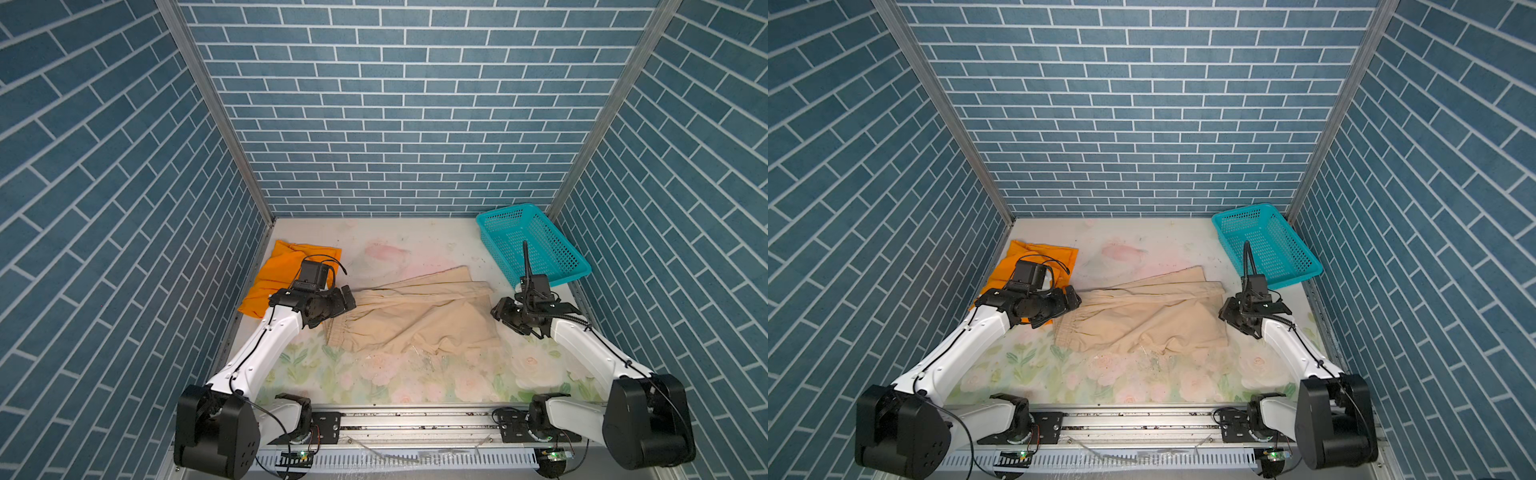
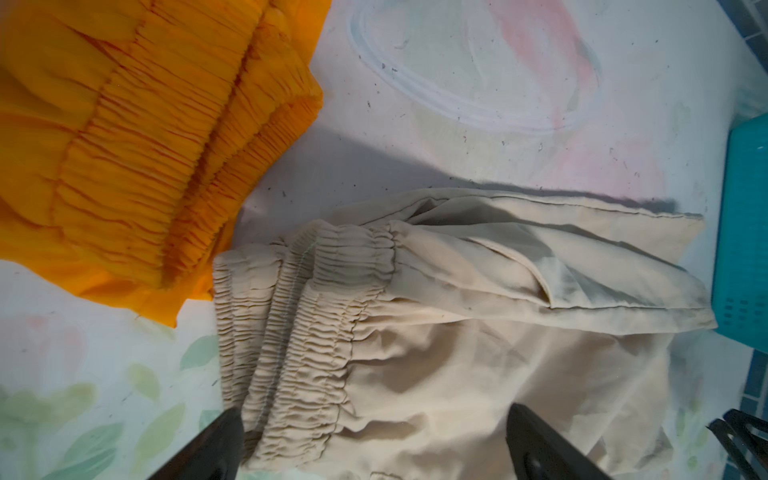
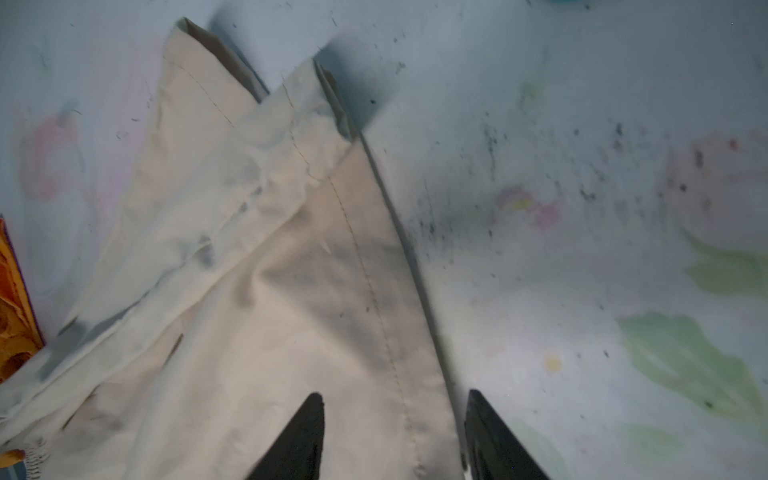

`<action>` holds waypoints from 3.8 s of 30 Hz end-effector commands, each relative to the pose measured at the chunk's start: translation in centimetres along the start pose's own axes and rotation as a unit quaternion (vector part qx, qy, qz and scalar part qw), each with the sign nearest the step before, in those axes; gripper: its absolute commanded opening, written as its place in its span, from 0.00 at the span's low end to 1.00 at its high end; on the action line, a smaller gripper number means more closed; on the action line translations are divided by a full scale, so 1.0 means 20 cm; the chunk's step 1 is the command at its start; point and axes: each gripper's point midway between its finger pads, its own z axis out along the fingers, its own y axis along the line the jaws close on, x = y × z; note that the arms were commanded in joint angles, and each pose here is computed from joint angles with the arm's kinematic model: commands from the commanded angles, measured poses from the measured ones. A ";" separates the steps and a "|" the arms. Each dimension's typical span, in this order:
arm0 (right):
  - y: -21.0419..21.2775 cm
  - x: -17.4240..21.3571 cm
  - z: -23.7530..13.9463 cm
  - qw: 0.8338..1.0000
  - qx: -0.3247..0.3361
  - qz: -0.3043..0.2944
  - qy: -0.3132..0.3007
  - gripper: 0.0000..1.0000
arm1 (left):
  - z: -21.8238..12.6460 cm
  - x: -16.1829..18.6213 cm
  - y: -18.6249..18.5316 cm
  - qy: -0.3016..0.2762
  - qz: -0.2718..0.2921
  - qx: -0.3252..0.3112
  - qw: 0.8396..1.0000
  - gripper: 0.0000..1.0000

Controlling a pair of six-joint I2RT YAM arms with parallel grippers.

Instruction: Fold and stack the shorts

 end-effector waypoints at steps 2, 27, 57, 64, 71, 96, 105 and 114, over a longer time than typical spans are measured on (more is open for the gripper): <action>0.19 -0.19 0.04 0.997 -0.068 0.007 -0.045 0.56 | 0.05 -0.09 -0.08 -0.028 -0.030 0.038 0.998 1.00; 0.25 -0.41 0.44 0.997 -0.065 -0.011 -0.035 0.15 | 0.30 -0.17 -0.04 0.009 -0.010 -0.012 1.000 0.81; 0.32 -0.41 -0.20 0.986 0.011 -0.158 -0.054 0.00 | -0.23 0.22 0.23 0.014 -0.024 -0.090 0.996 0.08; 0.39 -0.56 0.05 0.984 0.023 -0.176 -0.021 0.00 | -0.07 0.19 0.29 0.022 -0.035 -0.104 0.994 0.14; 0.50 -0.68 0.38 0.984 -0.002 -0.180 0.009 0.00 | 0.04 0.11 0.32 0.014 -0.033 -0.114 0.993 0.34; 0.70 -0.47 0.17 0.970 -0.062 -0.236 0.009 0.55 | -0.03 0.06 0.15 -0.010 0.030 -0.032 0.999 1.00; 0.56 -0.19 0.19 0.964 -0.087 -0.243 0.066 0.53 | 0.13 -0.08 0.03 -0.008 0.042 0.005 0.999 0.77; 0.58 -0.14 0.22 0.964 -0.104 -0.233 0.069 0.52 | 0.20 -0.07 0.08 0.015 0.060 -0.025 0.998 0.55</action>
